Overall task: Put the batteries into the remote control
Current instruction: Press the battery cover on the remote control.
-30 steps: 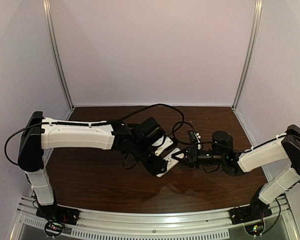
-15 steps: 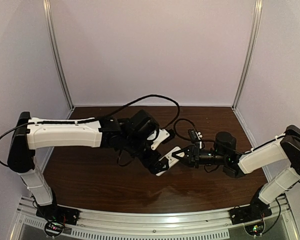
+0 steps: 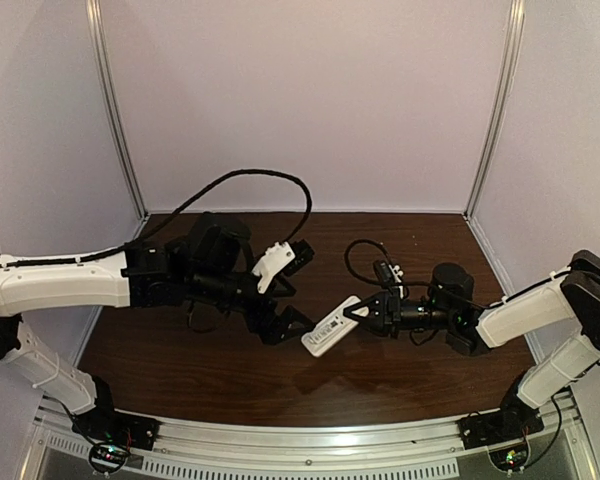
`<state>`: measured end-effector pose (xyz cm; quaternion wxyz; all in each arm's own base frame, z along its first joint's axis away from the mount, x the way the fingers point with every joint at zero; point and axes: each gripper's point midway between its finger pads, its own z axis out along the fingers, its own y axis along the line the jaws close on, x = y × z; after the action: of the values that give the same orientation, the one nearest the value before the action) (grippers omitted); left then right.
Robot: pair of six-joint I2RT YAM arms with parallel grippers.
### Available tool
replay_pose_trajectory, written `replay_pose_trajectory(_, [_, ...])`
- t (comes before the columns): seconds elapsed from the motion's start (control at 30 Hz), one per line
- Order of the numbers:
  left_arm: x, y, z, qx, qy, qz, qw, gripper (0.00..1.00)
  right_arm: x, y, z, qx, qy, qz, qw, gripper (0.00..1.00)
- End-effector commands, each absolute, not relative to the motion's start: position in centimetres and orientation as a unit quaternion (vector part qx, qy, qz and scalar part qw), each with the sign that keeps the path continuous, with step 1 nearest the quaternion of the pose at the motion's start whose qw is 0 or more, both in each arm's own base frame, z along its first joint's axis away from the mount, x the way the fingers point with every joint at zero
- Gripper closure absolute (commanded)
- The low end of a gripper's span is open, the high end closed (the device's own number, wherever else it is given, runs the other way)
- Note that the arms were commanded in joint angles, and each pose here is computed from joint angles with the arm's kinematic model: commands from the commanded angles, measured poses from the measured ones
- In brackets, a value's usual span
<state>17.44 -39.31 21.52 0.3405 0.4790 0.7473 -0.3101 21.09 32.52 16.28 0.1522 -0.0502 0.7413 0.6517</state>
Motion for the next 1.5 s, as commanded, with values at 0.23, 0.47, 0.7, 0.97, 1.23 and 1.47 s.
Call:
replay_pose_trajectory(0.23, [12.1,-37.7,24.1,0.629,0.539,-0.326,0.455,0.26,19.2,32.7,18.1,-0.08,0.724,0.677,0.105,1.0])
replay_pose_trajectory(0.47, [9.8,-38.3,23.7,0.706,0.466,-0.277,0.456,0.42,18.6,33.1,18.2,-0.101,0.728,0.673,0.083,1.0])
replay_pose_trajectory(0.7, [8.2,-40.0,22.8,0.751,0.421,-0.258,0.438,0.57,18.3,33.8,18.5,-0.122,0.728,0.671,0.07,1.0])
replay_pose_trajectory(0.97, [8.5,-40.6,21.3,0.767,0.417,-0.24,0.424,0.67,17.9,34.3,18.9,-0.139,0.726,0.67,0.066,1.0])
replay_pose_trajectory(1.23, [9.0,-40.6,20.2,0.771,0.426,-0.226,0.416,0.72,17.2,34.9,19.2,-0.156,0.72,0.673,0.058,1.0])
replay_pose_trajectory(1.47, [8.9,-40.7,19.9,0.777,0.421,-0.224,0.412,0.72,16.9,35.0,19.4,-0.16,0.716,0.677,0.056,1.0])
